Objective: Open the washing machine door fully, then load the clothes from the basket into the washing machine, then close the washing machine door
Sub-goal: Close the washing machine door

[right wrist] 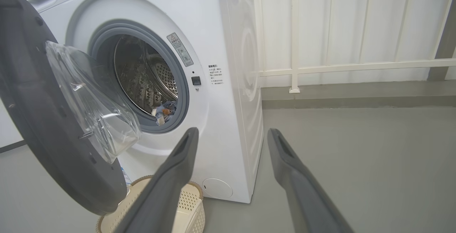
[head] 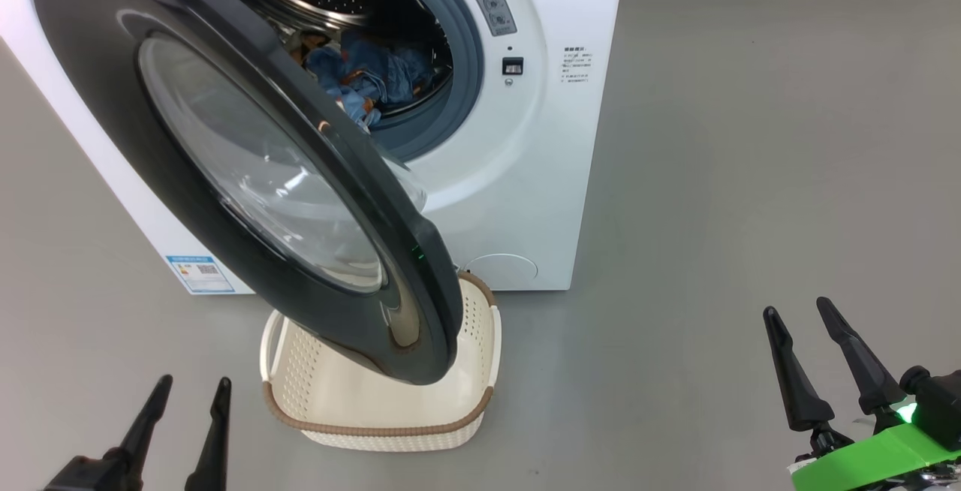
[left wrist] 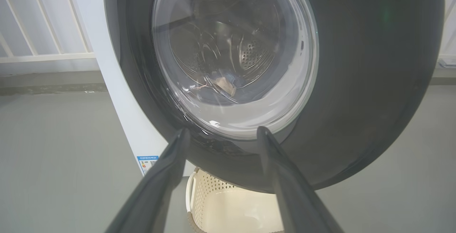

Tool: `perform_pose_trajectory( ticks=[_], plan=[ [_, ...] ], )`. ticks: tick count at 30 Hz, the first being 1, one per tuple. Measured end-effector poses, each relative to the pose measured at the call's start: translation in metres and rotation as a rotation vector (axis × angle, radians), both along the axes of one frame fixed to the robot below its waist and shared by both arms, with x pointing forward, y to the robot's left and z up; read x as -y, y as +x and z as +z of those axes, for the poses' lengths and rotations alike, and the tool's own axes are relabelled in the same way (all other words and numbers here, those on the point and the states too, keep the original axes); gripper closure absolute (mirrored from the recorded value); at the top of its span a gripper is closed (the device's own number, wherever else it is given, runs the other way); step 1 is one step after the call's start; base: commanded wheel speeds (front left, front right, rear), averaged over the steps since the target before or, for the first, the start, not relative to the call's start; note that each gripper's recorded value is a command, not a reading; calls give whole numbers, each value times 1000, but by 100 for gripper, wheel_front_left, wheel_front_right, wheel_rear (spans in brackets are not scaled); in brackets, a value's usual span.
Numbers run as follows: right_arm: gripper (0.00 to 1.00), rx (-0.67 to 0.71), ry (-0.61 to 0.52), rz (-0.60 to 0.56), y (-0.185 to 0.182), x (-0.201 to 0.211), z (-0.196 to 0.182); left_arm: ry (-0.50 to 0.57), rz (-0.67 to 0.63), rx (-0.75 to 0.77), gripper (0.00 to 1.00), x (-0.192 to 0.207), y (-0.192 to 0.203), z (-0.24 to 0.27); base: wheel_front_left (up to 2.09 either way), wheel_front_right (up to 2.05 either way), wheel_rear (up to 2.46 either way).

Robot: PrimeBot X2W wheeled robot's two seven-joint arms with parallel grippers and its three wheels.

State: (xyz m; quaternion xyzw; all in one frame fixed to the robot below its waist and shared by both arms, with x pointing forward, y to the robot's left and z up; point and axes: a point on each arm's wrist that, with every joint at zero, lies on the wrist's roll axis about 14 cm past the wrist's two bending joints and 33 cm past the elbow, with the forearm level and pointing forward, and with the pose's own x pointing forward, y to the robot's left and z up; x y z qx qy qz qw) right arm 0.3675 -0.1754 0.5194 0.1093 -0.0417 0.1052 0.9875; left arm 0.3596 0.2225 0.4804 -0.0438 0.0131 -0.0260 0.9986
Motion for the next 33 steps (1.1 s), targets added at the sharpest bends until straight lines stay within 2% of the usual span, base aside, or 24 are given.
perform_pose_trajectory(
  ticks=[19, 20, 21, 23, 24, 25, 33],
  plan=[
    [0, -11, 1, 12, 4, -4, -4, 11, 35, -20, 0, -5, -4, -8, 0, 0, 0],
    [18, -10, 1, 14, 4, -5, -4, 10, 37, -19, 0, -5, -5, -8, 0, 0, 0],
    [46, -9, 2, 17, 4, -6, -3, 8, 40, -18, 0, -6, -5, -7, 0, 0, 0],
    [64, -3, 4, 24, 5, -9, -1, 3, 44, -13, 0, -6, -7, -6, 0, 0, 0],
    [77, 0, 4, 29, 5, -11, 0, 2, 47, -10, 0, -6, -7, -5, 0, 0, 0],
    [98, 3, 5, 34, 6, -12, 1, 2, 50, -9, 0, -7, -8, -5, 0, 0, 0],
    [100, 64, 14, 97, 12, -34, 21, -1, 76, 20, 0, -14, -14, 4, 0, 0, 0]
  ],
)
